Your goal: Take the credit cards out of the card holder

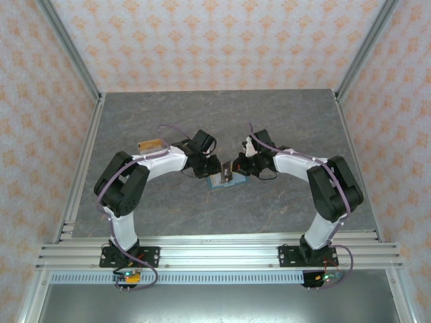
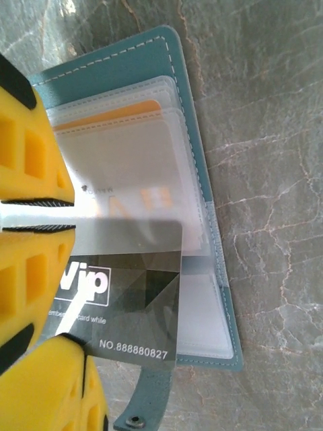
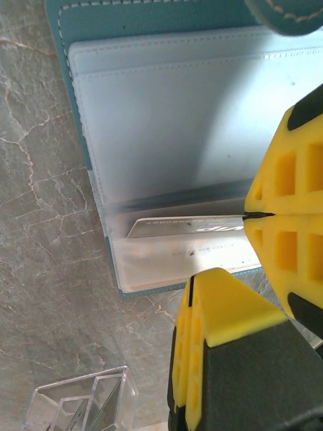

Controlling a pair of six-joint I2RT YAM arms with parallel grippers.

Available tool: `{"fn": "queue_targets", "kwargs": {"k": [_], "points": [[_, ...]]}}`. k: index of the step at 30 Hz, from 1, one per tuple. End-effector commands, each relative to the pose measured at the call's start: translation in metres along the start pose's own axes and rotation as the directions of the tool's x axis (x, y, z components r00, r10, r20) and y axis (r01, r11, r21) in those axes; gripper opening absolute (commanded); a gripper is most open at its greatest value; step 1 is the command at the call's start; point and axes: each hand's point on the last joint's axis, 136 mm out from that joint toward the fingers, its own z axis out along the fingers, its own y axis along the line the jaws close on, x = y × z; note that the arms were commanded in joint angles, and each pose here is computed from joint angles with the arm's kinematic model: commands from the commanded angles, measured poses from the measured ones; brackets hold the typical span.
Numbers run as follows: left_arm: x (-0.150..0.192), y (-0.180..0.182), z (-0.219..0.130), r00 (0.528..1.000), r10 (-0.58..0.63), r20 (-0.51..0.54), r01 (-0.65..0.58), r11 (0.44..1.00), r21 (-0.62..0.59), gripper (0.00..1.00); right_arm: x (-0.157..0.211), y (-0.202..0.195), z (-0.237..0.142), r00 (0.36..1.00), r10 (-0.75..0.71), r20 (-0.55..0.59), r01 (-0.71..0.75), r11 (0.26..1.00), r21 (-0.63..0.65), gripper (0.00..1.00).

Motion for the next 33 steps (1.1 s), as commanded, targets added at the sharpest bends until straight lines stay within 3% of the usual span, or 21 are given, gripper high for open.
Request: {"fn": "queue_targets", "kwargs": {"k": [1, 8, 12, 18, 22, 28, 33], "points": [[0.002, 0.009, 0.013, 1.000, -0.023, -0.017, 0.023, 1.000, -0.015, 0.15, -0.001, 0.010, -0.002, 1.000, 0.002, -0.004, -0.002, 0.999, -0.051, 0.06], [0.006, 0.019, 0.027, 0.998, -0.034, -0.050, 0.031, 0.998, -0.050, 0.12, -0.002, 0.021, -0.001, 0.999, 0.024, -0.022, -0.026, 0.993, -0.112, 0.19], [0.006, 0.020, 0.026, 0.998, -0.034, -0.047, 0.031, 0.998, -0.054, 0.12, -0.002, 0.011, 0.003, 0.998, 0.049, -0.032, -0.051, 0.996, -0.066, 0.22], [0.007, 0.021, 0.025, 0.998, -0.034, -0.045, 0.032, 0.998, -0.055, 0.13, -0.003, 0.003, 0.011, 0.995, 0.085, -0.054, -0.087, 0.996, -0.034, 0.21], [0.006, 0.019, 0.022, 0.998, -0.036, -0.042, 0.034, 0.998, -0.050, 0.14, -0.008, 0.003, 0.011, 0.995, 0.094, -0.032, -0.094, 0.995, -0.020, 0.12], [-0.003, -0.009, -0.019, 0.999, 0.029, 0.014, -0.029, 0.999, 0.016, 0.28, -0.009, -0.007, -0.008, 0.997, 0.062, 0.041, -0.064, 0.996, 0.059, 0.02], [-0.012, -0.019, -0.066, 0.992, 0.075, 0.097, -0.077, 0.997, 0.025, 0.43, -0.021, 0.015, -0.047, 0.980, 0.027, 0.196, -0.022, 0.999, -0.030, 0.00]]}}
